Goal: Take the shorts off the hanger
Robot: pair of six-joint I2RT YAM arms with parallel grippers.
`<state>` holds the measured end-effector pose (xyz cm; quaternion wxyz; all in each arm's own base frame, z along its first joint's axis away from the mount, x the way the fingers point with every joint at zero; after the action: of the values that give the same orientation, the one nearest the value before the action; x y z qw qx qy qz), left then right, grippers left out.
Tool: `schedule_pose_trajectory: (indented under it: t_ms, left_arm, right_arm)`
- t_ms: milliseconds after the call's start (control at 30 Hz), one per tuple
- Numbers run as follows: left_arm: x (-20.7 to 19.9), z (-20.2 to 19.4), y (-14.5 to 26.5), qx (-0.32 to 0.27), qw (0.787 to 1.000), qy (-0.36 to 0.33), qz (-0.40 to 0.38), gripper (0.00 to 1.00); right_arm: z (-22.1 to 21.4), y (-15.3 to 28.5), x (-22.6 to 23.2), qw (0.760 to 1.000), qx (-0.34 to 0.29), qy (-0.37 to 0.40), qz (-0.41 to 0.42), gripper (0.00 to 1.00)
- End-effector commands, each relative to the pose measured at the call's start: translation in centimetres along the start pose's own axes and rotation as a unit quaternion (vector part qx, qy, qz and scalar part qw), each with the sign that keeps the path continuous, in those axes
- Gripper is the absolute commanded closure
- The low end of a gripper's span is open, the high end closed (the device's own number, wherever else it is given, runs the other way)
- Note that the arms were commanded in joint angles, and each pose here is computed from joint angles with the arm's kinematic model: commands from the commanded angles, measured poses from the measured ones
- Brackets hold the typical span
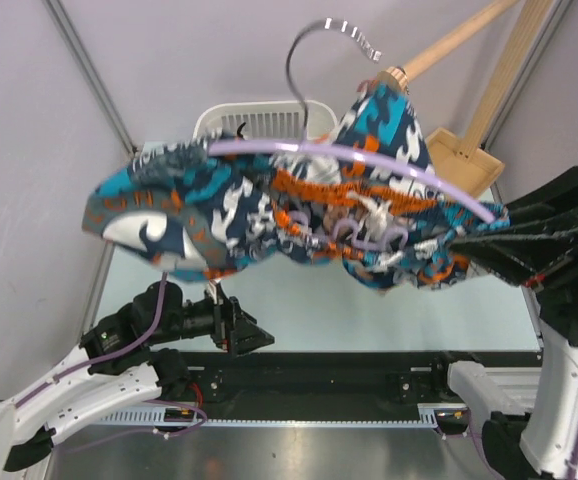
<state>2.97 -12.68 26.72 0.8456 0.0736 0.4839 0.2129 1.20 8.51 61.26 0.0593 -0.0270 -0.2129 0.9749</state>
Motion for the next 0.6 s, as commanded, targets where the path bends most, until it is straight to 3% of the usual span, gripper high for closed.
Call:
schedule_pose_trajectory:
  t_ms: [0,133,200,233,267,333,400,567]
  left_arm:
    - [0.1,0.3,-0.7,-0.019,1.0,0.006,0.001,0.0]
    - [0.4,0.3,-1.0,-0.023,1.0,0.013,0.01,0.0]
    - [0.5,0.3,-1.1,-0.026,1.0,0.015,0.01,0.0]
    - [0.5,0.3,-1.1,-0.03,0.999,0.017,0.013,0.0]
    - [0.6,0.3,-1.2,-0.031,0.999,0.018,0.017,0.0]
    - [0.9,0.4,-1.1,-0.045,0.998,0.024,0.033,0.0]
    - [1.6,0.2,-0.4,-0.061,0.995,0.037,0.065,0.01]
    - [3.5,0.0,2.2,-0.181,0.969,0.107,0.134,0.0]
  right_arm:
    - [-2.7,1.1,-0.4,0.997,0.06,-0.031,-0.023,1.0]
    - [-6.4,2.9,0.1,0.994,0.093,-0.06,-0.016,1.0]
    - [-8.1,3.9,0.6,0.988,0.113,-0.092,-0.05,1.0]
    - [-8.9,4.3,0.4,0.989,0.122,-0.062,-0.059,1.0]
    - [-10.1,5.0,0.3,0.981,0.139,-0.101,-0.09,1.0]
    - [-11.5,5.9,0.5,0.978,0.155,-0.082,-0.115,1.0]
    - [-13.5,7.0,0.1,0.962,0.177,-0.118,-0.172,1.0]
    - [-17.1,9.1,-0.6,0.934,0.217,-0.138,-0.249,1.0]
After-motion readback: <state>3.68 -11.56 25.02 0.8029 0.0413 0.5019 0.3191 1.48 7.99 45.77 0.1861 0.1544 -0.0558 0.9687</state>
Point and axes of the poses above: each gripper's point midway between its finger pads, its own y axis back along the fingers, its own x axis along the line the jaws close on, z = x × y, the point moved 10 cm from there along y, back along the fingers, and after that the axes turned 11 degrees about y, right-handed, at the moved point
